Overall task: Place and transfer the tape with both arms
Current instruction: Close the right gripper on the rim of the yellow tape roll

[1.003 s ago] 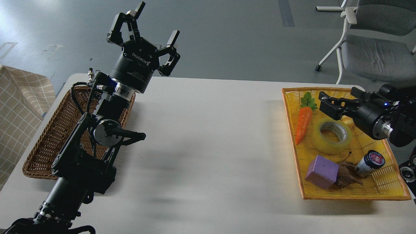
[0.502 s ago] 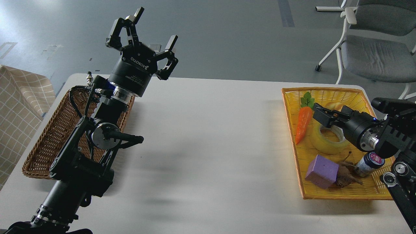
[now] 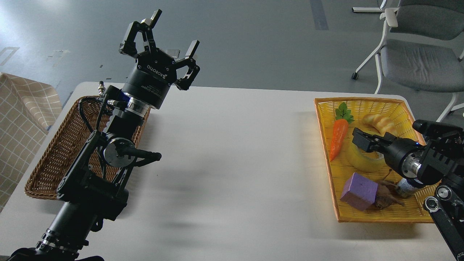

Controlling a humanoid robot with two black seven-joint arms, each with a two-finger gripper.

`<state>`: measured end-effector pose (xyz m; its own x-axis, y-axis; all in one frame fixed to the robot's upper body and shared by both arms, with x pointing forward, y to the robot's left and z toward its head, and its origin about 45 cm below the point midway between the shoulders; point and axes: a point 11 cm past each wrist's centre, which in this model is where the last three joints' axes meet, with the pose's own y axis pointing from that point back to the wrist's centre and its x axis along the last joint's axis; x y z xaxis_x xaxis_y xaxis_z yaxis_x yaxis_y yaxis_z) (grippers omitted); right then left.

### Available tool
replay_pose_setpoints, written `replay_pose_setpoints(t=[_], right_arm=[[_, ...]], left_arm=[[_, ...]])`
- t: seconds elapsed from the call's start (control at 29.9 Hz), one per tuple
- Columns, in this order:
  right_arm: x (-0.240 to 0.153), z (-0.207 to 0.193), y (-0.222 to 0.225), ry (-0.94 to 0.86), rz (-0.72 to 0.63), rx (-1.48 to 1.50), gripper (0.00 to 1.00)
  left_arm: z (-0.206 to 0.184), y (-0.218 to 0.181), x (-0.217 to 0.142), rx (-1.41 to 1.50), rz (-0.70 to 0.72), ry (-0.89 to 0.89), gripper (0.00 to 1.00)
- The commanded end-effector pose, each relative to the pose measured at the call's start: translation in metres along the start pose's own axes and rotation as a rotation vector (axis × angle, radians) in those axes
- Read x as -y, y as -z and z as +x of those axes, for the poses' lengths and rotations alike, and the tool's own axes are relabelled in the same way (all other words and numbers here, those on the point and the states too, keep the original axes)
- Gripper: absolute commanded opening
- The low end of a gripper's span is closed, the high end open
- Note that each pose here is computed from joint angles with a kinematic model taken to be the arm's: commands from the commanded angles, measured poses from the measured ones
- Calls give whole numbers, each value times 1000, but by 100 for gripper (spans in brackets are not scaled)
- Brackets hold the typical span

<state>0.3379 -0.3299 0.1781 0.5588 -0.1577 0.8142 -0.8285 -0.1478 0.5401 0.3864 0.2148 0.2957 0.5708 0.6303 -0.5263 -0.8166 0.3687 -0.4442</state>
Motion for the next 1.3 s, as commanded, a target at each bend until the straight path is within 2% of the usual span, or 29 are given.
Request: replay_pose_setpoints(t=[0.0,0.27,0.54,1.27], right_arm=[[2,-4,-2,13,-7,-1,98],[11,-14,-3,53,-14,-6,97],[24,-6,3,63,-7,-34,96],[30,-18,-4,114,-26,-65,94]], left_arm=[[-1,1,0,-3,0,0,98],[-1,1,0,-6,-1,1,98],[-1,1,0,-4,-2,0,98],[1,-1,0,2,-1,-1,98]])
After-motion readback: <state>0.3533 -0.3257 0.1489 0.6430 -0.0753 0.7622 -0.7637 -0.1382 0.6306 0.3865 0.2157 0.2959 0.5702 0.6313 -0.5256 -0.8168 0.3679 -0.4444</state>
